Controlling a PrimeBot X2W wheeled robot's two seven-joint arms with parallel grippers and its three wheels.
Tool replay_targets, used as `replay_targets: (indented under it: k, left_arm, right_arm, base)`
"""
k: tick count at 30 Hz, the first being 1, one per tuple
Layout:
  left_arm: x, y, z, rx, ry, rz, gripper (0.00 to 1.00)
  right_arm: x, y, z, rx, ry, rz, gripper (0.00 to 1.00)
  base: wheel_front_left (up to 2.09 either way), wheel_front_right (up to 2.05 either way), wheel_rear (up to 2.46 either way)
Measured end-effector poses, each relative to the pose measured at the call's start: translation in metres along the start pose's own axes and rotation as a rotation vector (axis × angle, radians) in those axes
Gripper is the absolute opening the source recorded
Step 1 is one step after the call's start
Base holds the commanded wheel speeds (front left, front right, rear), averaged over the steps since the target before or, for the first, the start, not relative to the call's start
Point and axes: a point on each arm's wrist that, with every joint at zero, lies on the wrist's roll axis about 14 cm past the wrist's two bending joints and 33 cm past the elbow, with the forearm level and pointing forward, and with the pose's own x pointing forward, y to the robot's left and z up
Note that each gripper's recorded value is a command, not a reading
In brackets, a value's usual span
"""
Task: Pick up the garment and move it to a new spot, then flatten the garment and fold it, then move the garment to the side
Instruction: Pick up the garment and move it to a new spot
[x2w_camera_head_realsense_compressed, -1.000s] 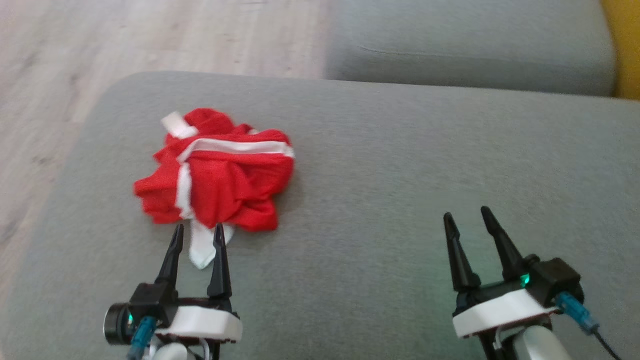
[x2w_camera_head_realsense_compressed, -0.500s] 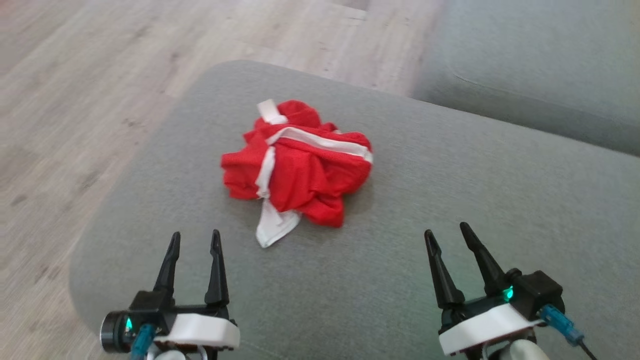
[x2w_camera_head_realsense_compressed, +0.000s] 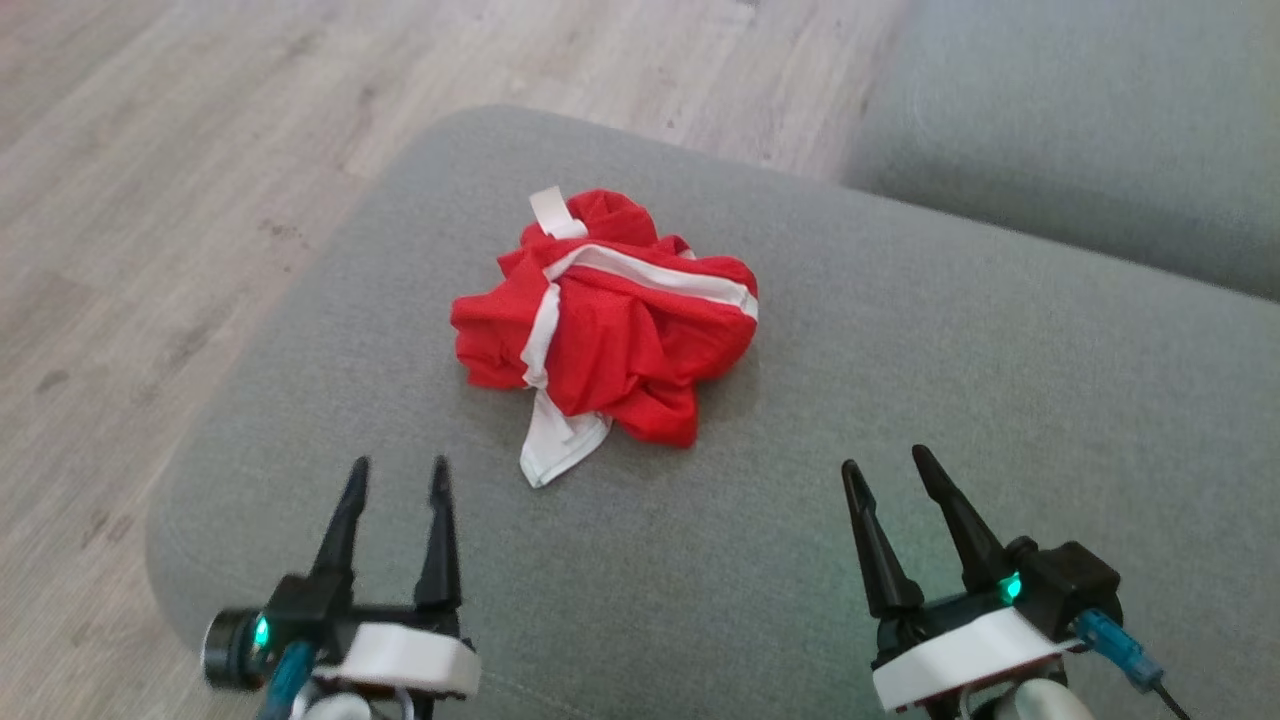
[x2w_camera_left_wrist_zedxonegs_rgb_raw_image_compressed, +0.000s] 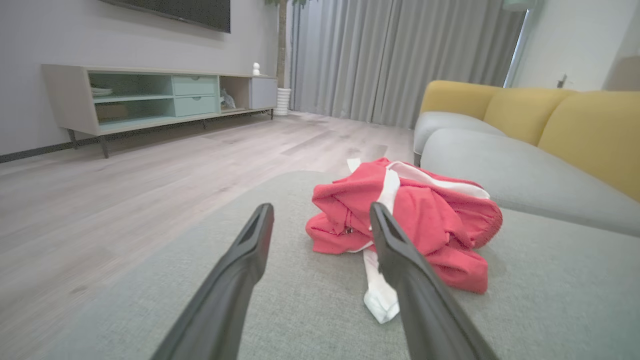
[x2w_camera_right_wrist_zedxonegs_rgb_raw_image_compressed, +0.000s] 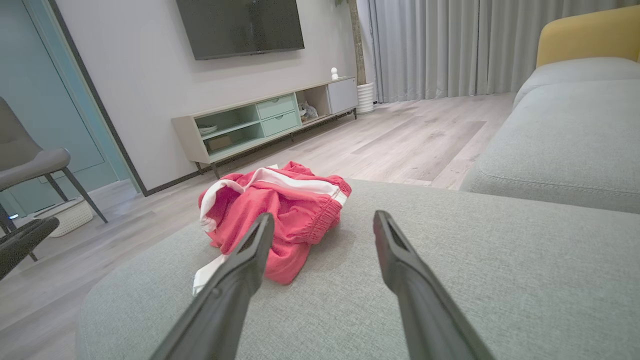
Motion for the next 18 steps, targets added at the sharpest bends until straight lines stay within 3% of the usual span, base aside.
replay_targets:
  k: [10, 18]
  left_arm:
    - [0.084, -0.044, 0.005, 0.200, 0.181, -0.280, 1.00]
    - [0.110, -0.052, -0.036, 0.277, 0.402, -0.334, 1.00]
  right_arm:
    - [0.009, -0.031, -0.009, 0.014, 0.009, -0.061, 1.00]
    - [0.011, -0.058, -0.012, 0.025, 0.006, -0.126, 1.00]
  base:
    - [0.00, 0.00, 0.00]
    - [0.00, 0.00, 0.00]
